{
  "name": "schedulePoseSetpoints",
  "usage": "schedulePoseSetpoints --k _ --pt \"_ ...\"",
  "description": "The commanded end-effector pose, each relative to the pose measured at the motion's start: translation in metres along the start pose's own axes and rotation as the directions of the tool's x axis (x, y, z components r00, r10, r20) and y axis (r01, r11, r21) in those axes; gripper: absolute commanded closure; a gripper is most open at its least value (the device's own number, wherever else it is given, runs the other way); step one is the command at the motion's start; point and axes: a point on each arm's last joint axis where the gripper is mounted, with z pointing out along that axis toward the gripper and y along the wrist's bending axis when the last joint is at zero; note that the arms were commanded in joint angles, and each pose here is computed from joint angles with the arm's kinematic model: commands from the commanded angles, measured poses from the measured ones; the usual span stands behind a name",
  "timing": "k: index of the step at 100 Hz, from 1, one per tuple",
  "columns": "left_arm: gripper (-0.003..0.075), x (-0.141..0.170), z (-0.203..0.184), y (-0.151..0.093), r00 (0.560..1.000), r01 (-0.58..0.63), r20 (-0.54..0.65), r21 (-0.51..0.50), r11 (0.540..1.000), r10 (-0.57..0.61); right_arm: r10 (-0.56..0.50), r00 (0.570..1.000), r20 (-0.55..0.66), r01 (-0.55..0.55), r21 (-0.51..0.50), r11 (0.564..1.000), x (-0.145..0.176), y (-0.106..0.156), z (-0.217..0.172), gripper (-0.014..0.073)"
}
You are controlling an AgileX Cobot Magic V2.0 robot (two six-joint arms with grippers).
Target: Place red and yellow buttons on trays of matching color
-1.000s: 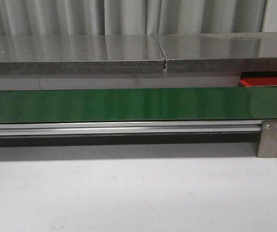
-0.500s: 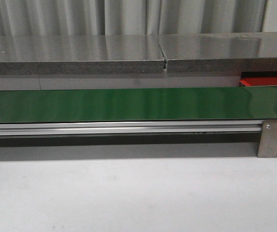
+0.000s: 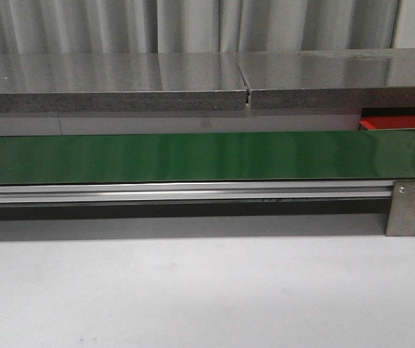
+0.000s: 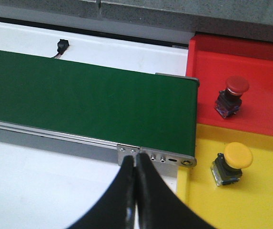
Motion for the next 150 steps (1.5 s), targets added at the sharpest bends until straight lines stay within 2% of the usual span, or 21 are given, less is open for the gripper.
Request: schedulePoseSetpoints --k 1,15,24,77,107,114,123,135,145,150 --pt "0.0739 -0.015 -0.033 -0.012 0.993 -0.022 0.120 0.075 0.997 0.012 -0.005 0.996 0.090 0.004 0.016 1.000 -0.013 -0.001 -0.005 0.0663" --pt "0.0739 -0.008 -0.038 -0.038 0.993 -0.090 0.092 0.193 0.977 0.073 -0.005 0.996 0.090 0.004 0.016 1.000 -0.013 -0.001 -0.005 0.0663" --pt "0.0739 -0.003 -0.037 -0.049 0.991 -0.123 0.076 0.221 0.967 0.109 -0.005 0.996 0.090 0.004 0.016 1.000 -0.013 -0.001 -0.005 0.0663" --pt "0.0739 0.012 0.005 -0.063 0.990 -0.125 -0.036 0.223 0.967 0.137 -0.005 0.996 0.090 0.004 0.016 1.000 -0.013 -0.001 -0.005 0.0663" --pt "0.0732 0.014 0.008 -0.063 0.989 -0.127 -0.048 0.221 0.967 0.141 -0.005 0.996 0.090 0.004 0.016 1.000 -0.013 -0.001 -0.005 0.0663" --pt "0.0691 0.014 0.008 -0.063 0.988 -0.127 -0.053 0.220 0.967 0.142 -0.005 0.996 0.090 0.004 0.016 1.000 -0.013 -0.001 -0.005 0.0663" --pt "0.0587 0.015 0.008 -0.063 0.988 -0.126 -0.060 0.220 0.967 0.142 -0.005 0.996 0.090 0.004 0.016 1.000 -0.013 -0.001 -0.005 0.0663" --pt "0.0387 0.016 0.008 -0.063 0.987 -0.130 -0.066 0.218 0.967 0.147 -0.005 0.996 0.090 0.004 0.016 1.000 -0.013 -0.001 -0.005 0.0663" --pt "0.0188 0.016 0.008 -0.063 0.987 -0.128 -0.065 0.220 0.967 0.145 -0.005 0.996 0.090 0.004 0.016 1.000 -0.013 -0.001 -0.005 0.0663" --pt "0.0121 0.015 0.008 -0.063 0.988 -0.126 -0.064 0.221 0.967 0.143 -0.005 0.996 0.090 0.004 0.016 1.000 -0.013 -0.001 -0.005 0.0663"
